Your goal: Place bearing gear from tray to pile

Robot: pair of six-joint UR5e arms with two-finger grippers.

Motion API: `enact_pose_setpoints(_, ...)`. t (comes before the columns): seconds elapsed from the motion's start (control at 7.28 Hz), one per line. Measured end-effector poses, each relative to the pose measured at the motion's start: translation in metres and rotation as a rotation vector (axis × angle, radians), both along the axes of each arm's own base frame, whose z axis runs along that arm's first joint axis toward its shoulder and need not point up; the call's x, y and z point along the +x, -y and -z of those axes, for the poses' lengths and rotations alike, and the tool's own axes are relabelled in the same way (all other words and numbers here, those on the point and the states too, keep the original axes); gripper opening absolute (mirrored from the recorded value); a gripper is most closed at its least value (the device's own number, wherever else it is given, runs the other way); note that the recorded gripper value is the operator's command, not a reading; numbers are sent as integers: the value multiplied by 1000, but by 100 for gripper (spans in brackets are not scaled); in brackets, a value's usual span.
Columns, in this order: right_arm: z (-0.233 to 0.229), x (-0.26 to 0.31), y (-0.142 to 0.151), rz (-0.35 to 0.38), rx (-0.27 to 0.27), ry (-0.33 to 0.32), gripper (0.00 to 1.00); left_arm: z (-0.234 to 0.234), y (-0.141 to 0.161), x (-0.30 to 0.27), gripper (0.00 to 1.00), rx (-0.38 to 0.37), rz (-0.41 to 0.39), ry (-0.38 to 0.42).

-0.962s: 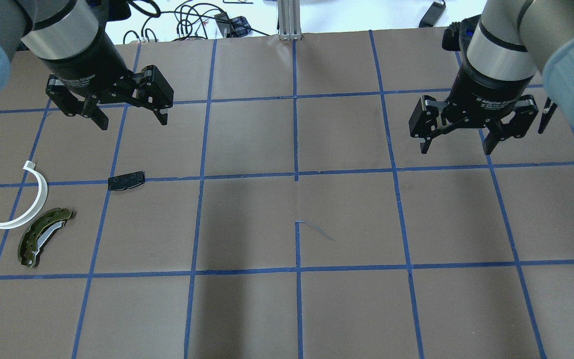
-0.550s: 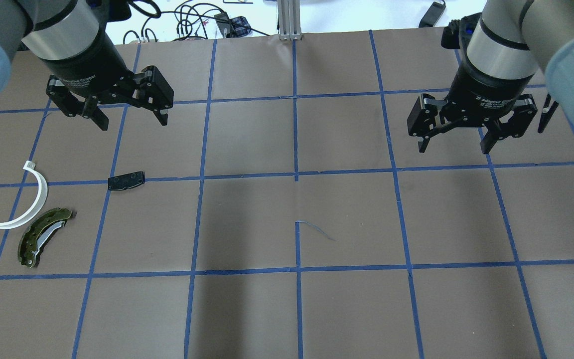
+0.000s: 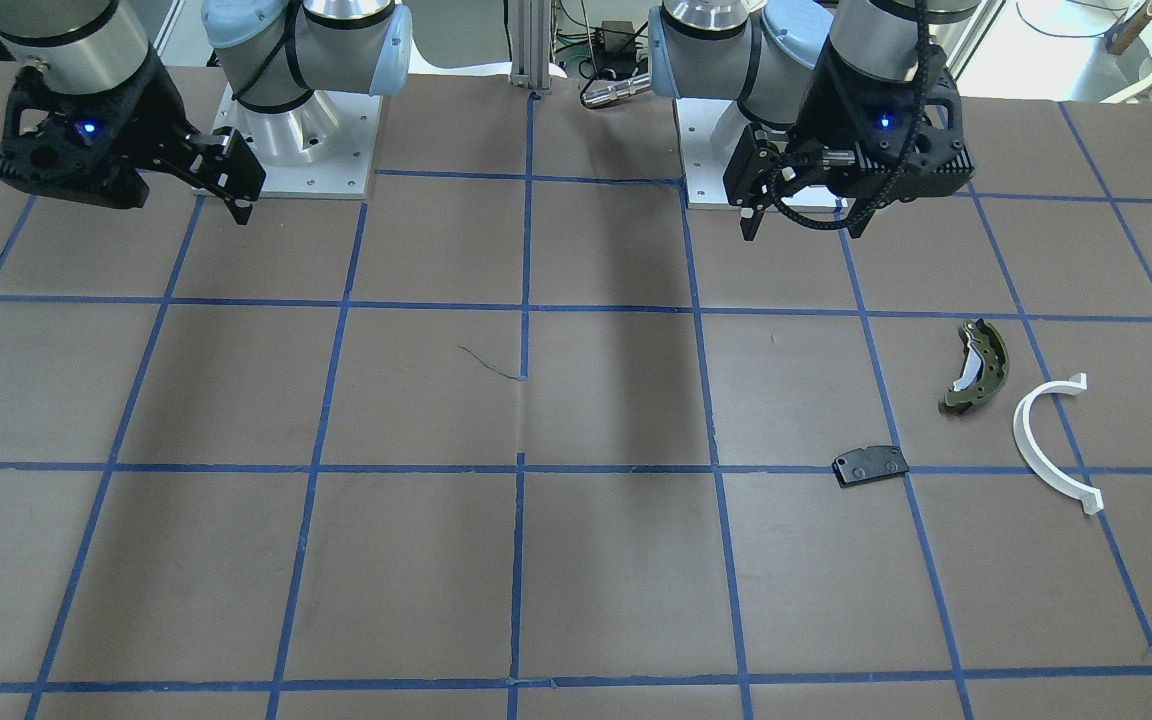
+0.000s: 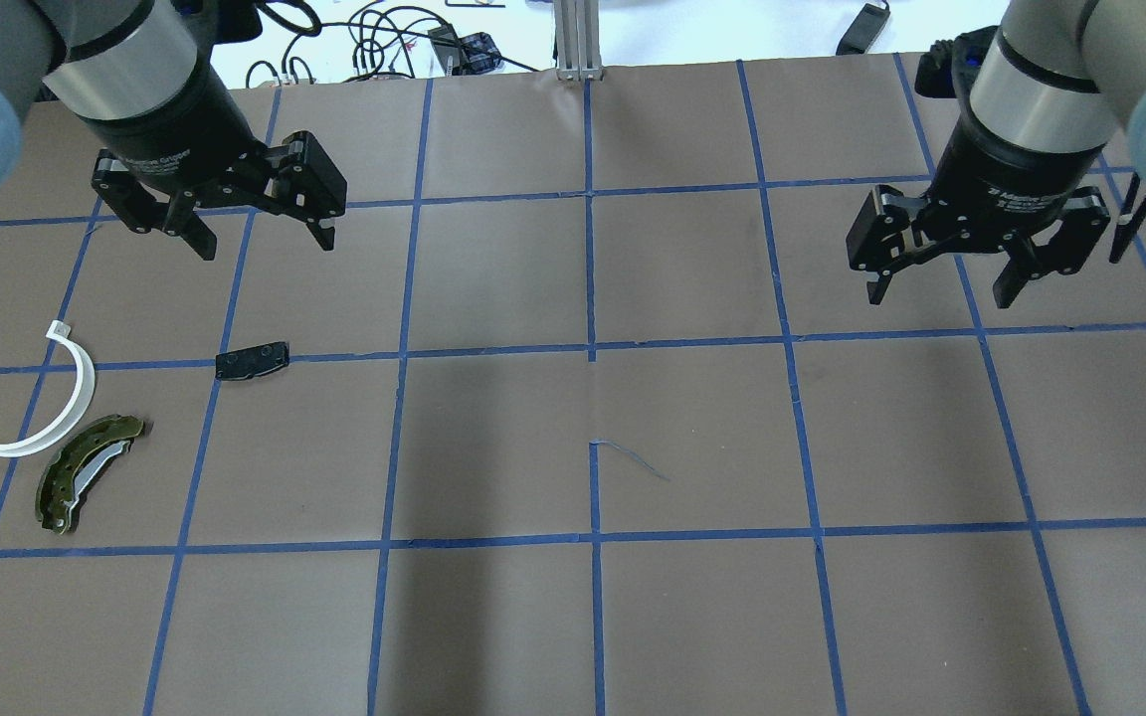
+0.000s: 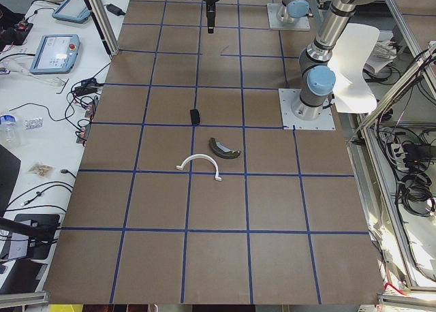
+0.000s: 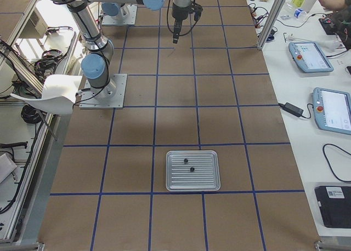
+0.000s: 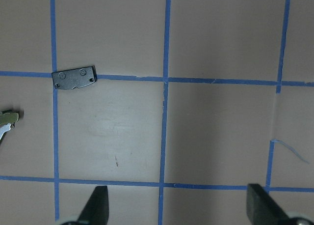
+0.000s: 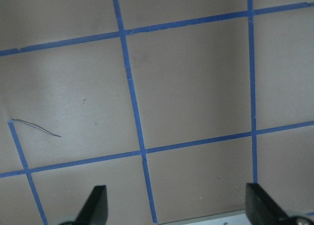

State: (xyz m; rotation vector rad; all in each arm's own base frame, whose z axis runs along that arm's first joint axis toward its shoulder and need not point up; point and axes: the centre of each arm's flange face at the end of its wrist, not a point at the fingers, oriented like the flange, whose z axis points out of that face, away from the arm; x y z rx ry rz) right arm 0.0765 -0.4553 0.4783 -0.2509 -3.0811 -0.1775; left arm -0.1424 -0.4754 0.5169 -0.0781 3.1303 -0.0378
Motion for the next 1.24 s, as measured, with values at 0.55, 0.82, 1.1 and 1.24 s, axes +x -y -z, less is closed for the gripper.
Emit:
enact_pose_setpoints(0.55,5,-93,10,-27,8,33,100,-3,-3,0,100,-6,0,-3)
enact_pose_setpoints(0.82,19,-142,25,-114,-8,46,100,-3,-3,0,100,-5,0,-5)
enact_pose_setpoints(1.1,35,-207,31,-180,-19,60,100,-3,-3,0,100,-4,0,-2)
enact_pose_setpoints(1.24,44,-242,30,-197,-21,68,100,-2,-2,0,100,-3,0,-1)
